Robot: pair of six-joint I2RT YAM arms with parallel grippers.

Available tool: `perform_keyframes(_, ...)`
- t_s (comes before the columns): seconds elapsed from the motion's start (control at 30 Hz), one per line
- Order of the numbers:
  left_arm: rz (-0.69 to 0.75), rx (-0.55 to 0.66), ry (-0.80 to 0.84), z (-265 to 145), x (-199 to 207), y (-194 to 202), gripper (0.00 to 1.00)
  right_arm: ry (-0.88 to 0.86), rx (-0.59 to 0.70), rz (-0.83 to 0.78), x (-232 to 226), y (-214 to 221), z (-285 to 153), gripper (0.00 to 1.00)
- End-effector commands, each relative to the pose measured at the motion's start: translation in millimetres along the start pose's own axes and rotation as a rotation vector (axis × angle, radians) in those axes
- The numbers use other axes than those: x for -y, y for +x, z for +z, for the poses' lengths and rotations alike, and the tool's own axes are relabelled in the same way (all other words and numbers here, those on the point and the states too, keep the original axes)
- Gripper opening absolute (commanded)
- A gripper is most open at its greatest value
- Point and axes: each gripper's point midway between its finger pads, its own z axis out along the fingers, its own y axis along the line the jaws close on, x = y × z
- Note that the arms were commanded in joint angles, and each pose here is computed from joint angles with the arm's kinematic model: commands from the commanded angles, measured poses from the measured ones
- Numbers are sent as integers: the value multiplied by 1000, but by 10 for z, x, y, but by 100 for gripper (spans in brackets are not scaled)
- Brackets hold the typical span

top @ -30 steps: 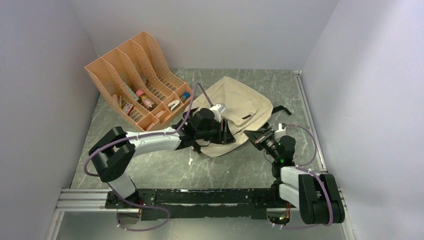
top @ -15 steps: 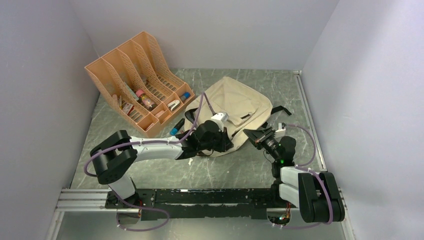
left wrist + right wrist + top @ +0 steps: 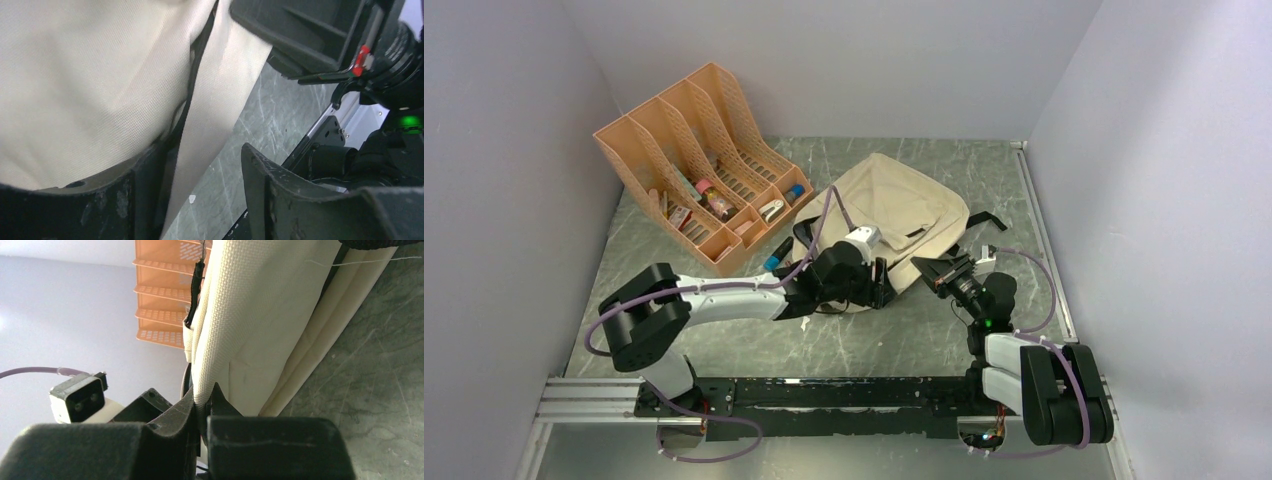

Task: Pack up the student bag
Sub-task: Zip the student bag at the center of the board.

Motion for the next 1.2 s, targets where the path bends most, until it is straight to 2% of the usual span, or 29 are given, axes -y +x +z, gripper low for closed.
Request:
perform_keyframes(0.0,-9,38,26,-109,48,-326,64,-106,24,-62,-277,-72,2,0)
perform_keyframes(0.17,-96,33,117,-85,19,-479,68,-101,20,-62,-268,-67,3,0)
perform_keyframes(0.47,-113,11,204,-12,72,-655,68,-93,12,-71,-257,-62,14,0)
perform_keyframes(0.77,-125,-4,275,29,152,-670,61,-82,7,-72,-243,-64,27,0)
perform_keyframes(1.0,-128,-22,268,114,126,-656,58,-81,2,-74,-242,-56,26,0)
perform_keyframes(1.17,-134,-19,299,131,180,-694,51,-77,4,-73,-228,-53,20,0)
